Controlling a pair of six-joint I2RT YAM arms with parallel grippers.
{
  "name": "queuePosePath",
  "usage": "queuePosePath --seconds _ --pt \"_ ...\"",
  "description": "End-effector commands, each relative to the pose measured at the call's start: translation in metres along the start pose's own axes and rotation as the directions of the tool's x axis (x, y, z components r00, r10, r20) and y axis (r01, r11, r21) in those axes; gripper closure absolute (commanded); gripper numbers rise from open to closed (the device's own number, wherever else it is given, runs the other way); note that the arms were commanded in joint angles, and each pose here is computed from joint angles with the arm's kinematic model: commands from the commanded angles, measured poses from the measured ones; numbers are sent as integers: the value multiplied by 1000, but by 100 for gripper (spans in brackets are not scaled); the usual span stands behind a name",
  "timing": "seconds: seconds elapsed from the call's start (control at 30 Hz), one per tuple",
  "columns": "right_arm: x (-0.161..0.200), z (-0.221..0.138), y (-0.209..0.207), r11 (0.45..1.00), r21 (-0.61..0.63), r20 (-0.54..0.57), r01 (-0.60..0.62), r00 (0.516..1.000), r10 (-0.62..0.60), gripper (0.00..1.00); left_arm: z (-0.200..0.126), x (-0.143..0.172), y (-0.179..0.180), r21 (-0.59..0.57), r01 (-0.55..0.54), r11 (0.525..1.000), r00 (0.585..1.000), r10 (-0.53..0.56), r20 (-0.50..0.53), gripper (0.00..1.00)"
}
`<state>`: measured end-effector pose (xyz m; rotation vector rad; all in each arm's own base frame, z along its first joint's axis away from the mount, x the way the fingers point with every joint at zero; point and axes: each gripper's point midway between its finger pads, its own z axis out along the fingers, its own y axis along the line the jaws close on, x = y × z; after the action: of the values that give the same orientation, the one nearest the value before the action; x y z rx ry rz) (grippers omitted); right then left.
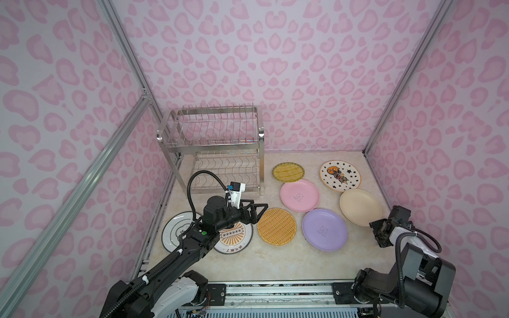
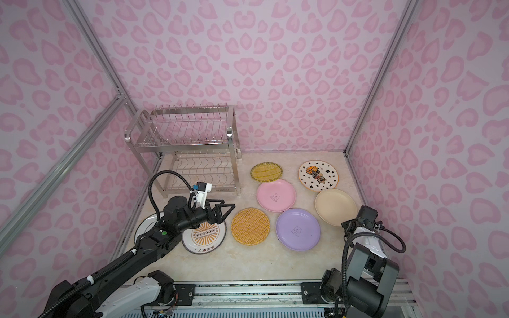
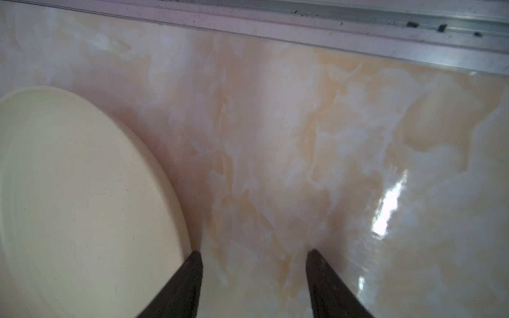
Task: Load plates into a dish rack
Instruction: Move the plate to the middle-right of the table.
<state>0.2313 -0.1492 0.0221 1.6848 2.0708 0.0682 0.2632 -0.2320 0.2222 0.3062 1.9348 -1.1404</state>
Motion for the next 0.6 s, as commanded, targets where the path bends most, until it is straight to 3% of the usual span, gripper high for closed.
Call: queuePosePath --seconds 0.0,0.4,0.47,0.57 --pt "15 7 -9 999 38 -68 1 998 1 45 -2 -7 1 -15 -31 999 999 32 36 1" --pt "14 4 -6 1000 19 -63 16 998 -15 83 2 -1 10 -45 -8 999 1000 9 16 1" --pt "11 -3 -1 1000 7 -42 28 999 -27 91 2 0 12 -56 -6 998 1000 7 12 1" --pt "2 -21 10 997 -4 37 79 996 -79 94 2 0 14 -69 -3 998 1000 4 11 1"
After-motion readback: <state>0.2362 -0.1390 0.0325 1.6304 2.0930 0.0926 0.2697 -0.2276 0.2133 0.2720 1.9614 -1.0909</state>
